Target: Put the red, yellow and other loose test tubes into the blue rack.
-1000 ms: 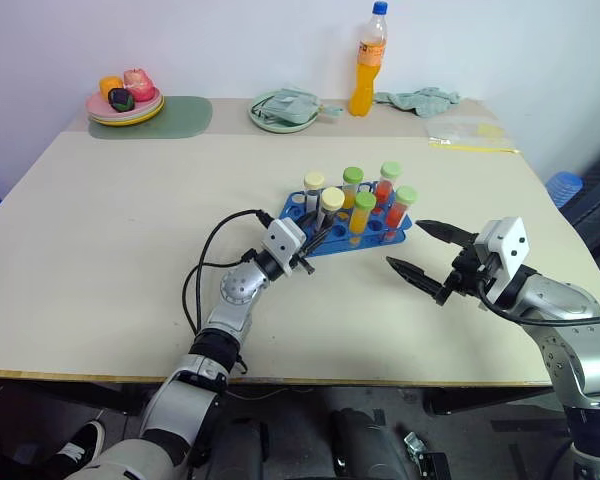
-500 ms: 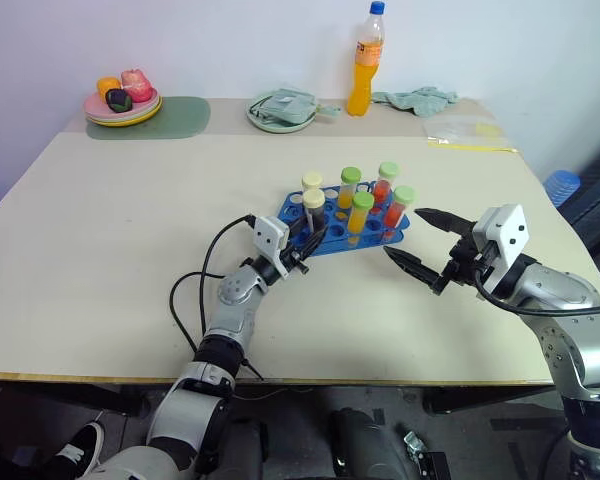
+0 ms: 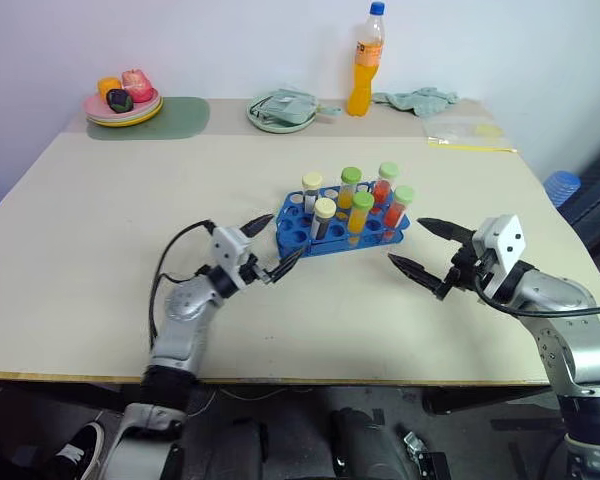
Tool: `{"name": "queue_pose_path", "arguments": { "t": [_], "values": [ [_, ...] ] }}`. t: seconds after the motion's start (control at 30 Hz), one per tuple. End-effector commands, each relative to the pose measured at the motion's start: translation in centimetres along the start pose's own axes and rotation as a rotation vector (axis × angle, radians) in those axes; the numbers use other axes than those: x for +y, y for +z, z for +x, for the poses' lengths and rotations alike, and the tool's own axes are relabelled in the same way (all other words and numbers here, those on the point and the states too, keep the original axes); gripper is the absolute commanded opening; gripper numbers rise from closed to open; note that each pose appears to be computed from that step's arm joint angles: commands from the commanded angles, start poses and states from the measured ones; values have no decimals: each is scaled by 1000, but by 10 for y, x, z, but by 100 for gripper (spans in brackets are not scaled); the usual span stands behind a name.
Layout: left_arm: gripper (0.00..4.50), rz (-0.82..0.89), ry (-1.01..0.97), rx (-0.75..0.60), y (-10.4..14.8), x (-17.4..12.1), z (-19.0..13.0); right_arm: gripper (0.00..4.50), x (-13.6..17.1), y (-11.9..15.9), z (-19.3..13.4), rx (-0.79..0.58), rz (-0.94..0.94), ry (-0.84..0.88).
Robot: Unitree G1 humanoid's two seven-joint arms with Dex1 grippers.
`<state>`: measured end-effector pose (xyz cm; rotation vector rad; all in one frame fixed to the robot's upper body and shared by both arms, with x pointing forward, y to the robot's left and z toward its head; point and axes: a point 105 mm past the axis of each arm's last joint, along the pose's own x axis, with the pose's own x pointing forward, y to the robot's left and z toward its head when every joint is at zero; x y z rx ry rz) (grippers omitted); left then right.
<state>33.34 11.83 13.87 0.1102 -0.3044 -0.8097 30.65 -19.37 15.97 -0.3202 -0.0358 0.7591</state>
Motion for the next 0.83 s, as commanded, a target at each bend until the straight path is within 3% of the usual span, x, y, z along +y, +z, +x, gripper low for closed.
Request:
{"name": "queue_pose_path", "arguments": {
  "t": [0.03,0.17,0.33,0.63,0.83],
  "values": [
    [444,17,-18,-31,25,11,-15,450,-5,7,-3,-25,-45,5],
    [444,98,-174,31,43,14,-43,450,-6,5,-13,-15,-31,46],
    [444,144,-224,91,49,32,-64,450,-10,-6,-36,45,-24,65],
    [444,100,-299,93,36,18,-67,450,-8,1,-45,73,-28,45],
    [444,75,-282,110,34,26,-76,450,-8,3,-47,96,-35,46]
  ]
}}
